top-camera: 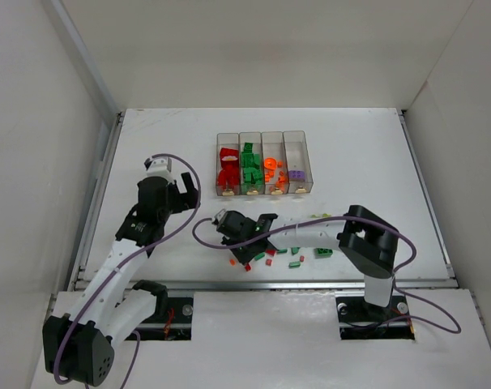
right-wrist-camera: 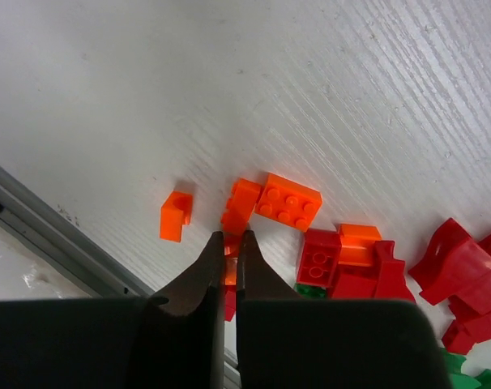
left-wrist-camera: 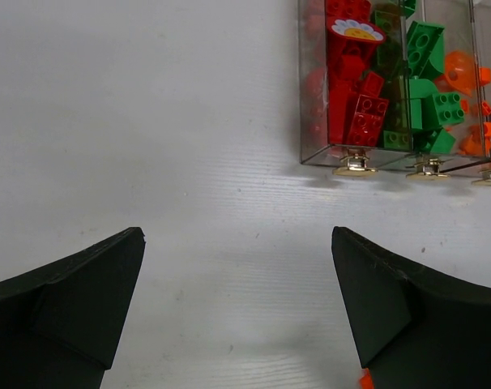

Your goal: Sort the legos into containers by color

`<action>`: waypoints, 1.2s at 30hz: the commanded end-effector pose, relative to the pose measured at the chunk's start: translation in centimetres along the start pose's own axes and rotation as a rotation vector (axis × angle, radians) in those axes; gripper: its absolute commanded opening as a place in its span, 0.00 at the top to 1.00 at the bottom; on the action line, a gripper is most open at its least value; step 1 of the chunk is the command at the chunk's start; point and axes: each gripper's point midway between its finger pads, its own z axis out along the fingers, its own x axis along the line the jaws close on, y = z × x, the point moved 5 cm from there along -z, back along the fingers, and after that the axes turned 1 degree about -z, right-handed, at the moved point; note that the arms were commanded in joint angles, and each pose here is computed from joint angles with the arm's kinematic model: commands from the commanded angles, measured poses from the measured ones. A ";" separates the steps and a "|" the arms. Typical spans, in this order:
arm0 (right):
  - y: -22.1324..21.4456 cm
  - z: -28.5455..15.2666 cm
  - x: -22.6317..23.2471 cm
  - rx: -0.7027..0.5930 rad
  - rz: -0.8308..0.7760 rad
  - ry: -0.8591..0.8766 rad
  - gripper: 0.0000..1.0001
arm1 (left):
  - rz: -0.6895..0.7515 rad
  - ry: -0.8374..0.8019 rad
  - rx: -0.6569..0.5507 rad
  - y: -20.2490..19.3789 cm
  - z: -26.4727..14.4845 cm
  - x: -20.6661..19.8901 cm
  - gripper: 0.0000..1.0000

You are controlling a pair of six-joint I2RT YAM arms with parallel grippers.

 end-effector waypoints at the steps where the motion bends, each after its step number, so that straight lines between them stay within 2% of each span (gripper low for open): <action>1: 0.5 -0.9 0.4 -0.016 -0.030 0.028 1.00 | 0.037 -0.057 -0.071 1.5 -0.3 -0.7 0.00; 3: 0.9 -1.5 0.4 -0.035 -0.029 0.034 1.00 | 0.091 -0.122 -0.082 2.1 -0.5 -1.5 0.00; 4: 1.5 -2.0 0.6 -0.056 -0.028 0.041 1.00 | 0.178 -0.148 -0.081 2.1 -0.3 -1.5 0.00; 7: 3.5 -4.6 0.6 -0.144 -0.029 0.029 1.00 | 0.306 -0.291 -0.116 3.4 -0.7 -3.3 0.00; 10: 6.4 -7.5 -1.7 -0.240 0.030 0.019 1.00 | 0.515 -0.430 -0.076 3.6 -0.8 -4.6 0.00; 11: 7.4 -8.1 -3.8 -0.267 0.077 -0.005 1.00 | 0.577 -0.470 -0.053 3.3 -0.5 -4.8 0.00; 12: 8.6 -9.0 -4.9 -0.305 0.105 -0.023 1.00 | 0.697 -0.505 -0.042 3.0 -0.5 -4.7 0.00; 14: 9.8 -9.8 -7.4 -0.332 0.170 -0.062 1.00 | 0.796 -0.603 -0.055 3.3 -0.9 -5.5 0.00; 15: 10.2 -10.3 -10.2 -0.338 0.225 -0.108 1.00 | 0.841 -0.639 -0.050 3.1 -0.9 -5.7 0.02; 16: 11.3 -10.1 -11.5 -0.348 0.252 -0.126 1.00 | 0.929 -0.678 -0.048 3.2 -1.1 -5.8 0.03; 18: 12.0 -10.0 -15.3 -0.339 0.326 -0.180 1.00 | 0.966 -0.745 -0.030 2.9 -1.1 -6.3 0.08; 19: 12.7 -9.6 -16.6 -0.340 0.339 -0.196 1.00 | 0.992 -0.795 0.015 2.0 -1.5 -6.5 0.10; 20: 12.9 -9.3 -17.8 -0.339 0.361 -0.211 1.00 | 1.100 -0.874 -0.021 2.2 -1.7 -6.9 0.12; 22: 13.4 -9.0 -20.7 -0.342 0.413 -0.226 1.00 | 1.210 -1.015 0.058 -0.5 -2.3 -7.4 0.15; 24: 14.3 -8.1 -22.6 -0.341 0.441 -0.246 1.00 | 1.304 -1.122 0.073 -1.8 -2.7 -7.9 0.18; 25: 14.3 -7.9 -24.1 -0.342 0.467 -0.263 1.00 | 1.397 -1.177 0.063 -2.4 -2.3 -8.1 0.19; 26: 14.7 -7.2 -25.0 -0.337 0.468 -0.271 1.00 | 1.440 -1.257 0.111 -4.0 -3.1 -8.4 0.19; 28: 14.9 -6.6 -26.3 -0.334 0.476 -0.285 1.00 | 1.554 -1.328 0.138 -5.4 -3.2 -8.4 0.19; 29: 15.2 -6.1 -27.0 -0.330 0.475 -0.293 1.00 | 1.657 -1.384 0.152 -6.4 -3.3 -8.6 0.19; 30: 15.3 -5.8 -27.2 -0.327 0.464 -0.295 1.00 | 1.688 -1.417 0.138 -6.8 -3.4 -9.1 0.19; 31: 15.1 -5.7 -27.6 -0.316 0.473 -0.300 1.00 | 1.736 -1.430 0.175 -7.7 -3.3 -8.8 0.19; 34: 15.0 -5.3 -28.4 -0.303 0.475 -0.308 0.74 | 1.866 -1.500 0.184 -9.3 -3.1 -9.3 0.19; 35: 15.0 -5.3 -28.4 -0.303 0.475 -0.308 0.61 | 1.880 -1.520 0.181 -9.6 -3.2 -9.5 0.19; 36: 14.9 -5.3 -28.8 -0.304 0.483 -0.313 0.56 | 1.898 -1.533 0.198 -10.0 -3.0 -9.5 0.19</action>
